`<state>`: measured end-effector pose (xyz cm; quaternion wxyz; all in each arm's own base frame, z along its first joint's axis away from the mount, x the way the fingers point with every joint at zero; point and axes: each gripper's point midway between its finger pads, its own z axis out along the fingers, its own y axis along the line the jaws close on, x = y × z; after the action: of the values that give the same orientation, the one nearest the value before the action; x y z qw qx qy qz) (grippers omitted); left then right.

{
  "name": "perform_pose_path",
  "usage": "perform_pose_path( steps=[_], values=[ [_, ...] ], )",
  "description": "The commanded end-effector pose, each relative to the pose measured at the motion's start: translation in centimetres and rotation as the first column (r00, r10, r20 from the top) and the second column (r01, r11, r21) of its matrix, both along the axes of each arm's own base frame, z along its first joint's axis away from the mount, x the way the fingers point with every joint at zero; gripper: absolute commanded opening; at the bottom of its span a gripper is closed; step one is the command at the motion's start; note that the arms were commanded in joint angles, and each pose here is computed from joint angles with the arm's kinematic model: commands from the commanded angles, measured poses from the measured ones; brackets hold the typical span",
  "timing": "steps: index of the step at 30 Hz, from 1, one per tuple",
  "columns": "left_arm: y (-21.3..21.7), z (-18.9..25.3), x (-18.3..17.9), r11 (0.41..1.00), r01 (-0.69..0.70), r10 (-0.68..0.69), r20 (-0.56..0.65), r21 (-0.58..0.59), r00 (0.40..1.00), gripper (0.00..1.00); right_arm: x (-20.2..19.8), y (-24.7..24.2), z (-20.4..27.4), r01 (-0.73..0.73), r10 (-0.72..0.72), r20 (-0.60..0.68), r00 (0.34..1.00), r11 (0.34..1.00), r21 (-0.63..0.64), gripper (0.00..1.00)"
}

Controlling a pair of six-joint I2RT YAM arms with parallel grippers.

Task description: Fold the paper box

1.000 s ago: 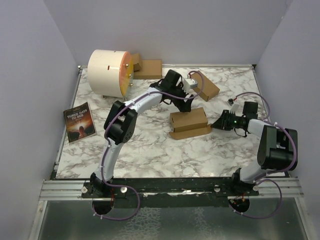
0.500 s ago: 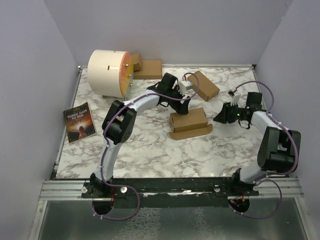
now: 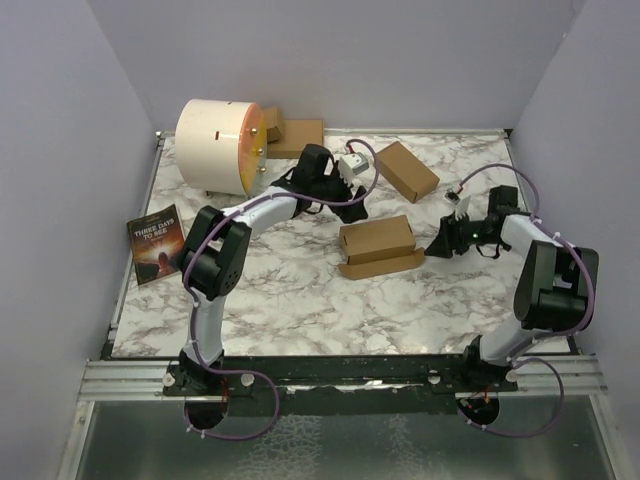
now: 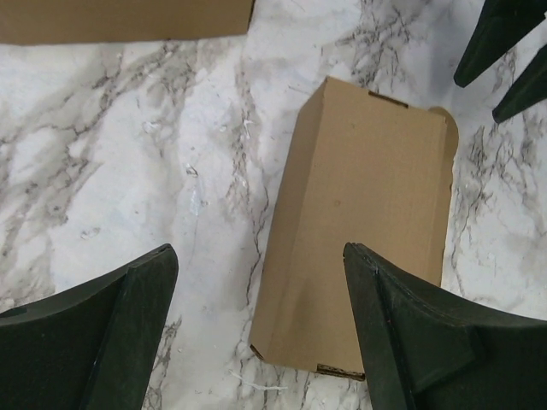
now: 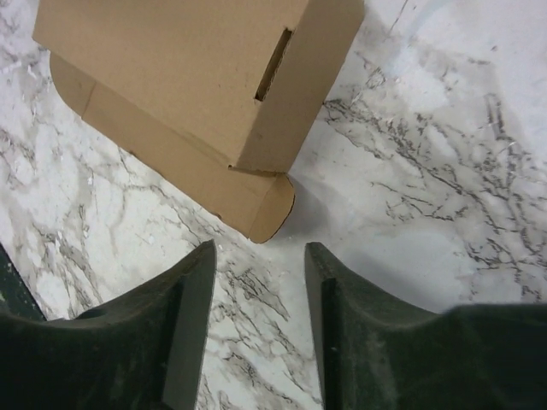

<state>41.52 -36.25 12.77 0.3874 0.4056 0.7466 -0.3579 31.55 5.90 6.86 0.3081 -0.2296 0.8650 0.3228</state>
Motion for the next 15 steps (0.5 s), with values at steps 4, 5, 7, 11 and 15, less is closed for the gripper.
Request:
perform_pose_path(
  steps=[4,5,7,11,15],
  values=[
    [-0.6,1.4,-0.5,0.994,0.107,-0.100,0.171,-0.031,0.980,0.82,-1.0,1.4,-1.8,-0.097,0.105,-0.100,0.989,0.992,0.086,0.33],
    [-0.6,1.2,-0.3,0.994,0.104,-0.098,0.164,-0.030,0.982,0.82,-1.0,1.6,-1.9,-0.100,0.111,-0.106,0.988,0.990,0.099,0.32],
    [-0.9,0.9,0.0,0.994,0.102,-0.097,0.149,-0.029,0.984,0.81,-0.9,1.9,-1.8,-0.106,0.119,-0.111,0.987,0.987,0.119,0.29],
    [-1.2,0.5,0.1,0.995,0.093,-0.087,0.124,-0.045,0.989,0.81,-0.8,2.0,-2.4,-0.094,0.111,-0.138,0.984,0.988,0.124,0.25],
    [-1.2,0.3,0.2,0.995,0.088,-0.081,0.114,-0.052,0.990,0.81,-0.7,2.1,-2.7,-0.090,0.107,-0.150,0.983,0.989,0.115,0.20]
  ],
)
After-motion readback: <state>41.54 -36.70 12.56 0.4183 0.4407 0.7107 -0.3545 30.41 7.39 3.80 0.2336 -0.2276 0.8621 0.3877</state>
